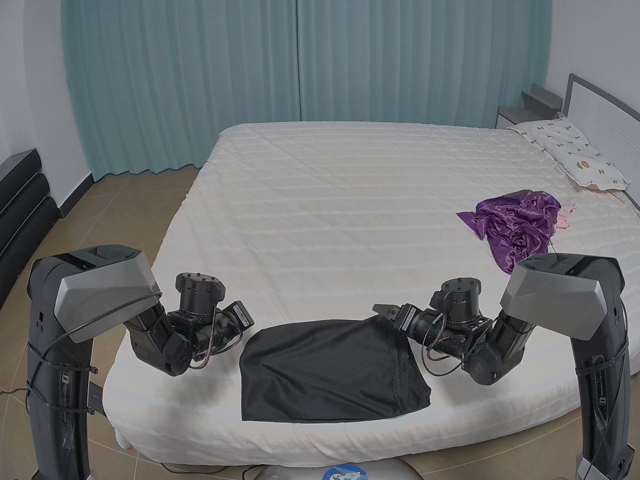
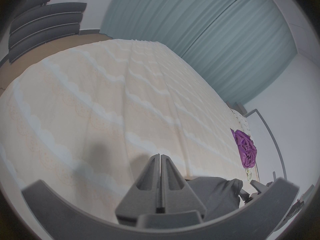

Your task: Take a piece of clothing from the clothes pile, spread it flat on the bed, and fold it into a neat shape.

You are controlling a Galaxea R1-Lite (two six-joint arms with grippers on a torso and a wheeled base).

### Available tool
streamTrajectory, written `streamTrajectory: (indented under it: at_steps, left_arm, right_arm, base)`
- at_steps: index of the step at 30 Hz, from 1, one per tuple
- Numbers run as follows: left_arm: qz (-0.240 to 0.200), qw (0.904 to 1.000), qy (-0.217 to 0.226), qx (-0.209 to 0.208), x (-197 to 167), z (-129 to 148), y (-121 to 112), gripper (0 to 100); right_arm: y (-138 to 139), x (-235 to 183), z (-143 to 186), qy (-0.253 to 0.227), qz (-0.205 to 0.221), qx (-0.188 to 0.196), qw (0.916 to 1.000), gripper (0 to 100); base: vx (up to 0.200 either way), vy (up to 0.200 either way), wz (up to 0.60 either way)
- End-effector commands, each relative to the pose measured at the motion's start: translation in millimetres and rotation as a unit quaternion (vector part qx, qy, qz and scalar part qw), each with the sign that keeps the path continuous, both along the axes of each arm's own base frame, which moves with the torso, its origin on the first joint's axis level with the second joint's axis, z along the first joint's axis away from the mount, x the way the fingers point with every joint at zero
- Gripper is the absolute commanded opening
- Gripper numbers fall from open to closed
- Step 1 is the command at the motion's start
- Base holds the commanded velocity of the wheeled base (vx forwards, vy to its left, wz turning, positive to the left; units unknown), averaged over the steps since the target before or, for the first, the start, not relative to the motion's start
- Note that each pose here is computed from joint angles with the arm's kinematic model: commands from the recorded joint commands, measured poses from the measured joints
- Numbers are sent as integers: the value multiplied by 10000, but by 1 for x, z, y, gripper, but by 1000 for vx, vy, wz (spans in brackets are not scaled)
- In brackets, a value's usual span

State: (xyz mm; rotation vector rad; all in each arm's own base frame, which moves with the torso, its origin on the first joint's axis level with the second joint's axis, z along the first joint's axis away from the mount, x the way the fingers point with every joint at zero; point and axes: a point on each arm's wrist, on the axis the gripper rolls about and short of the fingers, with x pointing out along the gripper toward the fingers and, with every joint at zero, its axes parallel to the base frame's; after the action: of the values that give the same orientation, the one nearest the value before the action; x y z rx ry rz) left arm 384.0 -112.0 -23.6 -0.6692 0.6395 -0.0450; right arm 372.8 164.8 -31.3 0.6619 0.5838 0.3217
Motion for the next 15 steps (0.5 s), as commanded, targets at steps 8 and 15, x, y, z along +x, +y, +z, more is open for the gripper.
streamTrajectory:
  at_steps: [8,15]
  left_arm:
    - [-58,9999,102,-26,-11,-1,4,0]
    - [-508,9980,287,-249,-17,-3,1,100]
  right_arm:
    - [3,11,-8,-85,-7,1,10000,100]
    - [2,10,-7,-117,-17,22,9999,100]
  base:
    - [0,0,0]
    - [0,0,0]
